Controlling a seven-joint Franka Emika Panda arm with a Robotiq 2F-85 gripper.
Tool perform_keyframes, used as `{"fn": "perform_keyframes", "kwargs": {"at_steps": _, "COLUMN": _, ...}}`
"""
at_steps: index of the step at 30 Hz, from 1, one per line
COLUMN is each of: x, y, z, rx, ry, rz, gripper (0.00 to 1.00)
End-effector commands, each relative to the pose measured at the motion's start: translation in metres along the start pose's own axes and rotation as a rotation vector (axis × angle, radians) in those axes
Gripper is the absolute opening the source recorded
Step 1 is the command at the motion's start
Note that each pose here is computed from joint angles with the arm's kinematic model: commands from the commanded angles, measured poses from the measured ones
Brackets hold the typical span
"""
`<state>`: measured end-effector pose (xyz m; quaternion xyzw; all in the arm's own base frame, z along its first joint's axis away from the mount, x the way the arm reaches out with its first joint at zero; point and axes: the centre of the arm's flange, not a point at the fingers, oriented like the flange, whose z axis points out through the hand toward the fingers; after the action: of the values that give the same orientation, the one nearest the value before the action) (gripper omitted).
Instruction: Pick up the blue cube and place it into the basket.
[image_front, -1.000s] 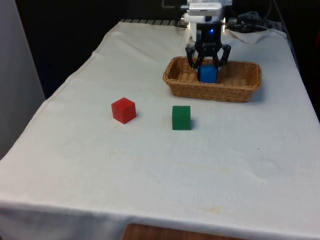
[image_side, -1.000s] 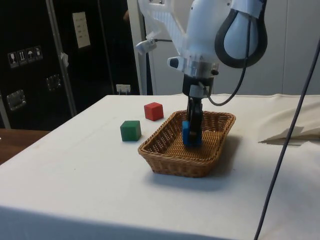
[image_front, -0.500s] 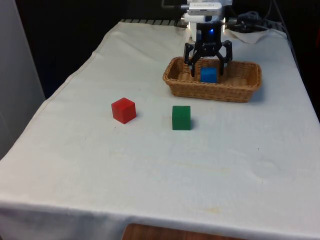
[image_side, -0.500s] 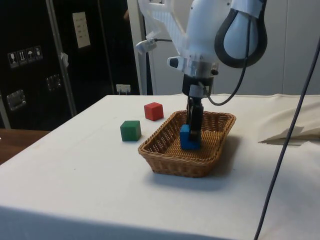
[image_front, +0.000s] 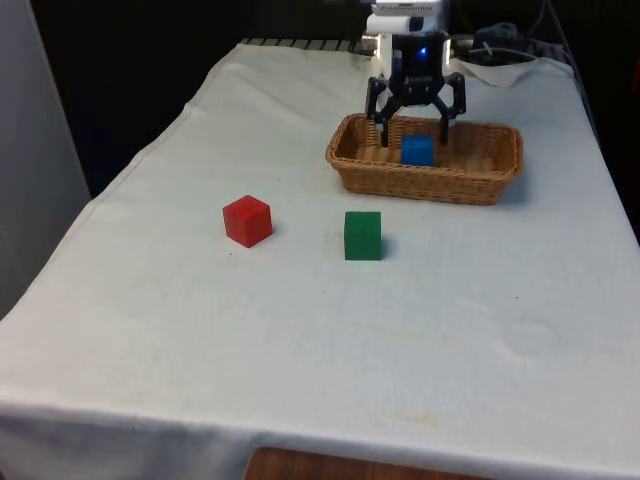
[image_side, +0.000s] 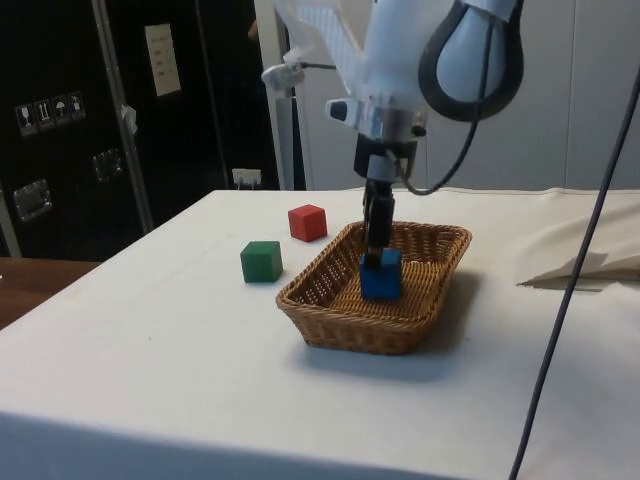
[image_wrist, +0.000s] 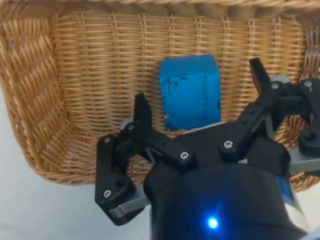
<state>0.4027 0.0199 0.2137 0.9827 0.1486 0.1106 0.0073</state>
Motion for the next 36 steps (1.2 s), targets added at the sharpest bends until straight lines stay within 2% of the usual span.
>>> {"fn": "perform_keyframes", "kwargs": {"at_steps": 1, "x": 0.003, "y": 0.001, "z": -0.004, "rx": 0.002, "ry": -0.003, "rz": 0.009, "gripper": 1.0}}
{"fn": "perform_keyframes", "kwargs": {"at_steps": 4, "x": 0.009, "y": 0.003, "z": -0.011, "rx": 0.003, "ry": 0.0, "rz": 0.017, "gripper": 1.0}}
{"fn": "perform_keyframes", "kwargs": {"at_steps": 5, "x": 0.008, "y": 0.003, "z": -0.01, "rx": 0.0, "ry": 0.003, "rz": 0.01, "gripper": 1.0}}
{"fn": "perform_keyframes", "kwargs": {"at_steps": 17, "x": 0.035, "y": 0.012, "z": -0.027, "rx": 0.001, "ry": 0.013, "rz": 0.046, "gripper": 1.0}}
{"fn": "perform_keyframes", "kwargs": {"at_steps": 28, "x": 0.056, "y": 0.018, "z": -0.036, "rx": 0.0, "ry": 0.024, "rz": 0.068, "gripper": 1.0}}
{"fn": "perform_keyframes", "kwargs": {"at_steps": 29, "x": 0.054, "y": 0.017, "z": -0.036, "rx": -0.001, "ry": 0.027, "rz": 0.062, "gripper": 1.0}}
{"fn": "perform_keyframes", "kwargs": {"at_steps": 36, "x": 0.072, "y": 0.024, "z": -0.039, "rx": -0.001, "ry": 0.028, "rz": 0.082, "gripper": 1.0}}
